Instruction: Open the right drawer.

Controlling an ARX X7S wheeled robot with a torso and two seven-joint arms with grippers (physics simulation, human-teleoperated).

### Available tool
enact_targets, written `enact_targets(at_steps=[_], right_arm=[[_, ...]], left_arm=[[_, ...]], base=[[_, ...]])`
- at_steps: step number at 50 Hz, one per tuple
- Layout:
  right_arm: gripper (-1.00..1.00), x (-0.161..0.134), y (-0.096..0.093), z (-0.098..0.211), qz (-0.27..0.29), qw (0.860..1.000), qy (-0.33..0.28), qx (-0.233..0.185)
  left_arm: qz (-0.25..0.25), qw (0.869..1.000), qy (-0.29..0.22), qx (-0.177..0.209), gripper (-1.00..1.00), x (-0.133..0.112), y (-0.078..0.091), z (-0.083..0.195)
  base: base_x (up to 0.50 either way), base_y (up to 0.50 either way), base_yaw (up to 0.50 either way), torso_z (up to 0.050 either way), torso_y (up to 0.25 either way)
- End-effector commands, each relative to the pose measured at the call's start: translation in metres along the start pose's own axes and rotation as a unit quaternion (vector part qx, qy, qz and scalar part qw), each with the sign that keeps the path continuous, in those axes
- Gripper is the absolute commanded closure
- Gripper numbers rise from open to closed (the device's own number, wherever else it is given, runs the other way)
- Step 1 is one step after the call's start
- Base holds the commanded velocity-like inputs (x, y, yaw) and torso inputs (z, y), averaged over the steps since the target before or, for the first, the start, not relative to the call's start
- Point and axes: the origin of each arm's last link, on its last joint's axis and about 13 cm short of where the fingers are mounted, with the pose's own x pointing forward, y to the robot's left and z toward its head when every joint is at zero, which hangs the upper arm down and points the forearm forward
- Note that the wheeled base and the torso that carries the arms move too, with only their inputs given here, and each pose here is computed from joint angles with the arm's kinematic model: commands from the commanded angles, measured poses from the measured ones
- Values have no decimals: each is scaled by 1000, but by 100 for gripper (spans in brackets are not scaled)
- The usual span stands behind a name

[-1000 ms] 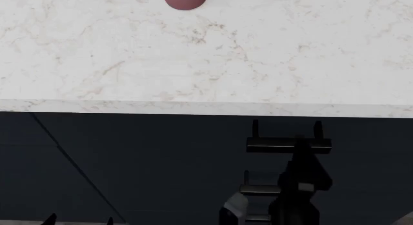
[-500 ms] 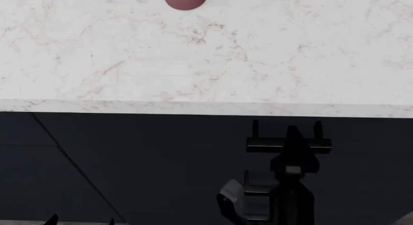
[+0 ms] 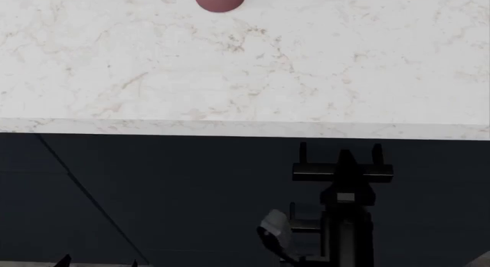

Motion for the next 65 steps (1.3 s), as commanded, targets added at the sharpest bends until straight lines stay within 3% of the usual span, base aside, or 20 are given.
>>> enact_targets(at_steps=[1, 27, 34, 47, 65], right_arm=[[100, 0, 1, 0, 14, 1000, -8, 7], [100, -27, -19, -6, -7, 1000, -14, 3], [100, -33, -35, -5, -22, 999, -23, 1], [100, -53, -26, -11, -9, 999, -26, -16], [100, -76, -41, -15, -13, 999, -25, -17]], left_arm=[[-1, 1000, 0, 0, -100, 0, 0, 0], [-2, 1000, 0, 1, -100, 0, 0, -1], [-4, 1000, 0, 1, -100, 0, -1, -1], [-5, 1000, 2, 1, -100, 0, -1, 0], [-4, 1000, 2, 0, -100, 1, -1, 0]], base=[[0, 0, 0, 0, 0], [0, 0, 0, 0, 0], [0, 0, 0, 0, 0], [-1, 0, 0, 0, 0], [-1, 0, 0, 0, 1]])
